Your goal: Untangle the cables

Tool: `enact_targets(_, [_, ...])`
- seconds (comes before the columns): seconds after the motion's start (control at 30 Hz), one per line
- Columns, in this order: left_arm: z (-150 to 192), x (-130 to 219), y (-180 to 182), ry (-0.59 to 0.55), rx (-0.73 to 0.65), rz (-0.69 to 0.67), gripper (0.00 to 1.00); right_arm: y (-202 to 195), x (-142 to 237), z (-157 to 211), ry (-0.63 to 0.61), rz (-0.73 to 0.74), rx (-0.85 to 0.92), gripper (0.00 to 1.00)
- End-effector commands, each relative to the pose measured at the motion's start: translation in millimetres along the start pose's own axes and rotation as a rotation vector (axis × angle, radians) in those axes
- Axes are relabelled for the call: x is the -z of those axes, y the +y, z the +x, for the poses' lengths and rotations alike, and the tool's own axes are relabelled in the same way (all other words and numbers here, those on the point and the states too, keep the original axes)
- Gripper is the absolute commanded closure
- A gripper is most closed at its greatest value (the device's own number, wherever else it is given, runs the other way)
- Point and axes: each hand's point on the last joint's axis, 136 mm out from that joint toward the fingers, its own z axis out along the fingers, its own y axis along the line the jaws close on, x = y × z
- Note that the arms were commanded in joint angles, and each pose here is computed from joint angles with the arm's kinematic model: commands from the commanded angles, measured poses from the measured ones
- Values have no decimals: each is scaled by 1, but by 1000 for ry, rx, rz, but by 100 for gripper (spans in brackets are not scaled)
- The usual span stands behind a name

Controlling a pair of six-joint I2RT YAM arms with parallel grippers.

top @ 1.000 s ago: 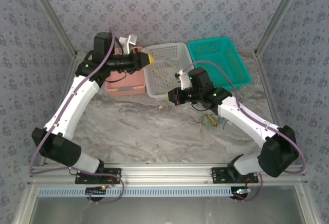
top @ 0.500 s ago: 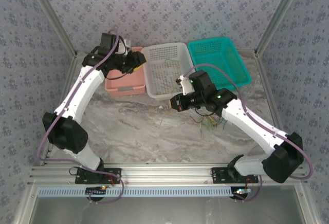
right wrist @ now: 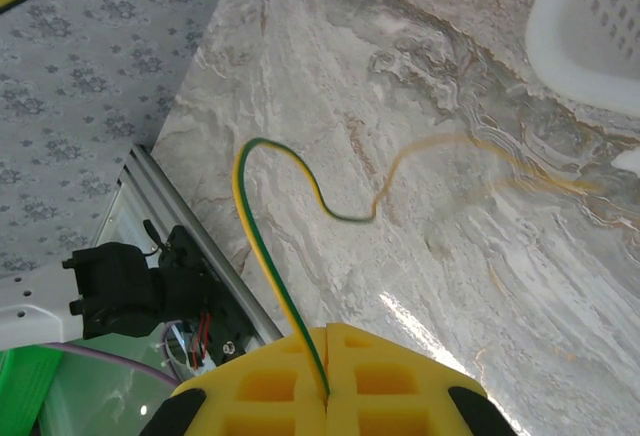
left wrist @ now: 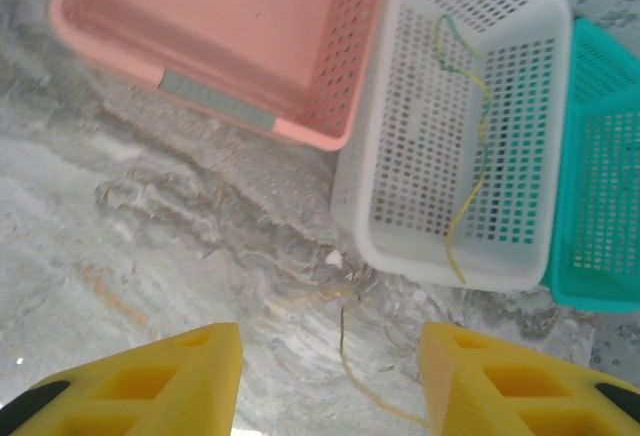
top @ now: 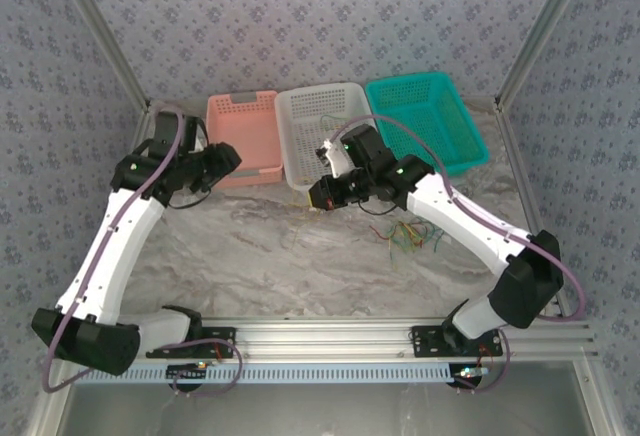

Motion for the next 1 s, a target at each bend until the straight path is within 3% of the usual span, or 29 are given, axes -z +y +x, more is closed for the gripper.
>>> enact_targets(0.0, [25, -7, 20, 66, 48, -58, 51, -13, 2, -3, -6, 26, -43, 100])
enact_targets(0.23, [93, -35, 44, 257, 70, -118, 51, -55, -3, 33, 68, 89, -113, 100])
enact_targets(0.53, [138, -78, 100, 352, 35, -240, 40, -85, -9, 77, 135, 134, -189, 100])
enact_targets(0.63, [142, -87, 105, 324, 180, -244, 32, -86, -7, 81, 133, 135, -196, 100])
enact_targets(0.8, [122, -99, 99, 133, 538, -172, 18, -86, -7, 84, 133, 131, -206, 100])
enact_targets(0.97, [118, -117, 104, 36, 896, -157, 20, -85, -9, 87, 139, 126, -208, 100])
